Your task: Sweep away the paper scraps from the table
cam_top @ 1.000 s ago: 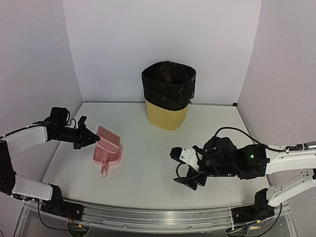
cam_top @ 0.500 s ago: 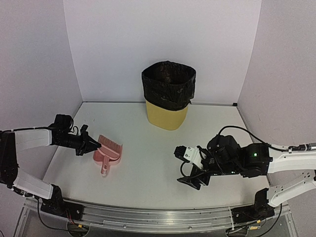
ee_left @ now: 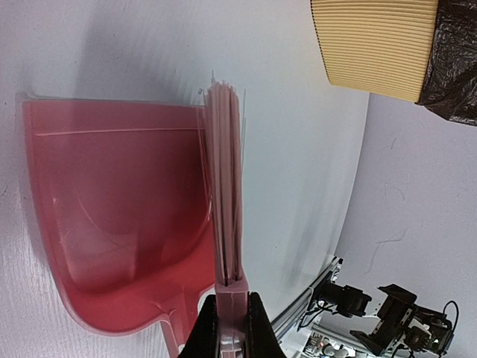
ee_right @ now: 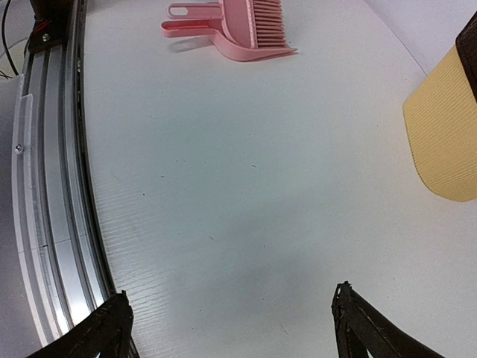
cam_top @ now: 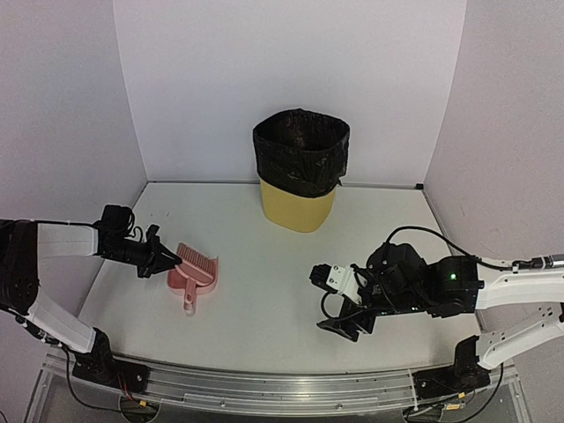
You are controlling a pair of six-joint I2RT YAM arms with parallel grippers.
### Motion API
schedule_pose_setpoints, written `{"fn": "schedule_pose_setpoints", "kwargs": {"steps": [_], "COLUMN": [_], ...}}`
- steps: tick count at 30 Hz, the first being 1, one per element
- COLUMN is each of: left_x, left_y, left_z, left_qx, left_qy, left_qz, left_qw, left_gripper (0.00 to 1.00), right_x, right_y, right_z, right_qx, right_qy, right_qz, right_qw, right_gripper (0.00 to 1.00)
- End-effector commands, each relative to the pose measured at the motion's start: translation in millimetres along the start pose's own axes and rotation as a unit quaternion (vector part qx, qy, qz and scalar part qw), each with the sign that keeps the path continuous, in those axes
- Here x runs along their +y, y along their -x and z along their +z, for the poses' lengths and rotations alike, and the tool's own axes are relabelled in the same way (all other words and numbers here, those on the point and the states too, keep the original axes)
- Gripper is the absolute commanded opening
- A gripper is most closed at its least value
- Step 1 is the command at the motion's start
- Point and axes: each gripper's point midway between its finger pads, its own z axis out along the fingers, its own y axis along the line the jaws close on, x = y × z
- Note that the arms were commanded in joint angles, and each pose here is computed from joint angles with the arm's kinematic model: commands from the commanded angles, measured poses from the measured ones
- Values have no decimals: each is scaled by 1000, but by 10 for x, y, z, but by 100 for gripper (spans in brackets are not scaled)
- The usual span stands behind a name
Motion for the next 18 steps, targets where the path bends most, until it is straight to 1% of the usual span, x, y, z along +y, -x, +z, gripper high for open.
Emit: {"fn": "schedule_pose_setpoints", "kwargs": {"steps": [1,9,13,16,18], "left_x": [-106,-5,68,110,104], "left_y": [157,152,165,181,180], "left_z": [-2,28,1,-50,-83], "left_qx": [-8,-7,-24,-47,-61], "left_qy": [-9,6,27,43,40], "left_qz": [33,11,-7,-21,-28], "left_qw": [999,1000,999,998,997], "left_gripper": [0,0,0,0,0], "right_x": [-5,-23,-37,-41,-46], "right_y": [93,112,110,103,106], "right_z": [-16,-8,0,3,3], "right_qx": [-9,-9,-7,-6,-6], "right_qy": [4,-1,-6,-7,-8], "right_qz": [7,8,8,8,8], "right_qw": [1000,1000,1000,1000,1000], "right_gripper": [89,89,89,89,89]}}
